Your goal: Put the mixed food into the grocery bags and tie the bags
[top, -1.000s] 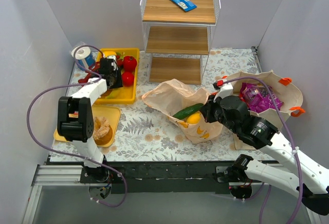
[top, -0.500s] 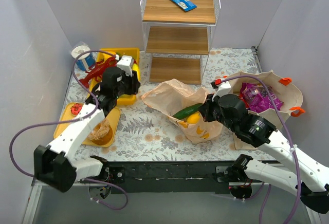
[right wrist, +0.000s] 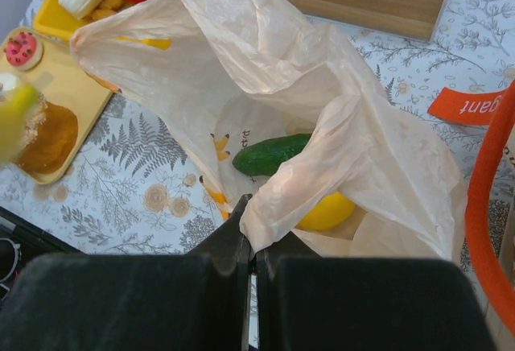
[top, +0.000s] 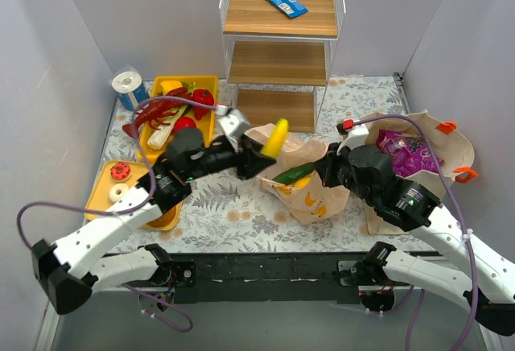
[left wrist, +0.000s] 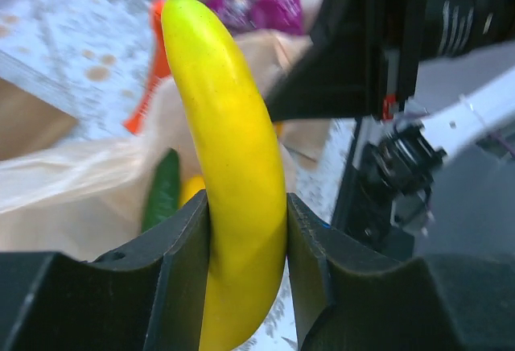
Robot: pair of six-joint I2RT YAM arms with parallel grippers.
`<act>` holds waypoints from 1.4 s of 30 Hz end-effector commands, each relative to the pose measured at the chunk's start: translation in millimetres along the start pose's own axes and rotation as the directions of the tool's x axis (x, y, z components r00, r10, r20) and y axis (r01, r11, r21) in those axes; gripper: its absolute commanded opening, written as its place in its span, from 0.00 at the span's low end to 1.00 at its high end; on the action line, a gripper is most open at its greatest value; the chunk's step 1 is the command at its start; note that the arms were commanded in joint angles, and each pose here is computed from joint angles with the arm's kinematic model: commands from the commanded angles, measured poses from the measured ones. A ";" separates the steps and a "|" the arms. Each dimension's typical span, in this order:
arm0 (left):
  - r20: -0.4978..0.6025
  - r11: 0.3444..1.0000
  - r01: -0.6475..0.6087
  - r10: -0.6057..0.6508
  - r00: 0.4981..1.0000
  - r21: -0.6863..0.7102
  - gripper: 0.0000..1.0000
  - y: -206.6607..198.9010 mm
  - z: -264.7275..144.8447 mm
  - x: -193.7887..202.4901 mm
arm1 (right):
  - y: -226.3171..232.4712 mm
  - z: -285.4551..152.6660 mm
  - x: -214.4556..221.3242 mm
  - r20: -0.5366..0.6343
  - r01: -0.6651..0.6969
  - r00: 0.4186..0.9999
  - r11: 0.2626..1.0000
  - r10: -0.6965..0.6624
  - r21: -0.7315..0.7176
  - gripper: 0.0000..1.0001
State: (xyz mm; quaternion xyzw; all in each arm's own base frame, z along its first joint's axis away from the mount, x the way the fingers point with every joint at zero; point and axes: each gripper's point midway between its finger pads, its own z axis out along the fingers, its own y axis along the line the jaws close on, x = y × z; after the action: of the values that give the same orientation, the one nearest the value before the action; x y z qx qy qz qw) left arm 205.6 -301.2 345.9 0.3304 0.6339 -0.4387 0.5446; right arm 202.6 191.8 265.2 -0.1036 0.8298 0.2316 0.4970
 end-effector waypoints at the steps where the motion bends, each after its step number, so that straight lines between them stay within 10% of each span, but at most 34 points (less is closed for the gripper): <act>1: -0.041 0.995 -0.045 0.049 0.998 0.092 0.17 -31.1 32.1 27.2 | -0.5 -16.0 -29.6 0.086 -0.015 0.996 1.000 0.015 0.006 0.01; 33: -0.362 0.997 -0.071 0.073 0.929 0.020 0.22 25.5 97.3 188.7 | -11.4 -34.5 -27.9 0.115 -0.051 0.992 0.999 0.049 0.017 0.01; 40: -0.361 0.993 -0.122 0.117 0.925 0.011 0.36 35.8 127.5 169.8 | -8.5 -31.7 -24.6 0.105 -0.053 0.993 0.999 0.053 0.003 0.01; 42: -0.378 0.991 -0.132 0.121 0.918 -0.003 0.55 41.4 132.4 172.2 | -8.1 -31.9 -24.0 0.104 -0.054 0.993 0.999 0.054 0.000 0.01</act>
State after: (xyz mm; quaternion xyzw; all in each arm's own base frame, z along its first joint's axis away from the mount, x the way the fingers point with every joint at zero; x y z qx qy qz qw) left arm 247.4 -407.2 141.6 0.4397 0.7218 -0.3360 0.4157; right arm 189.9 166.5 284.5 -0.0824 0.8174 0.2350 0.5195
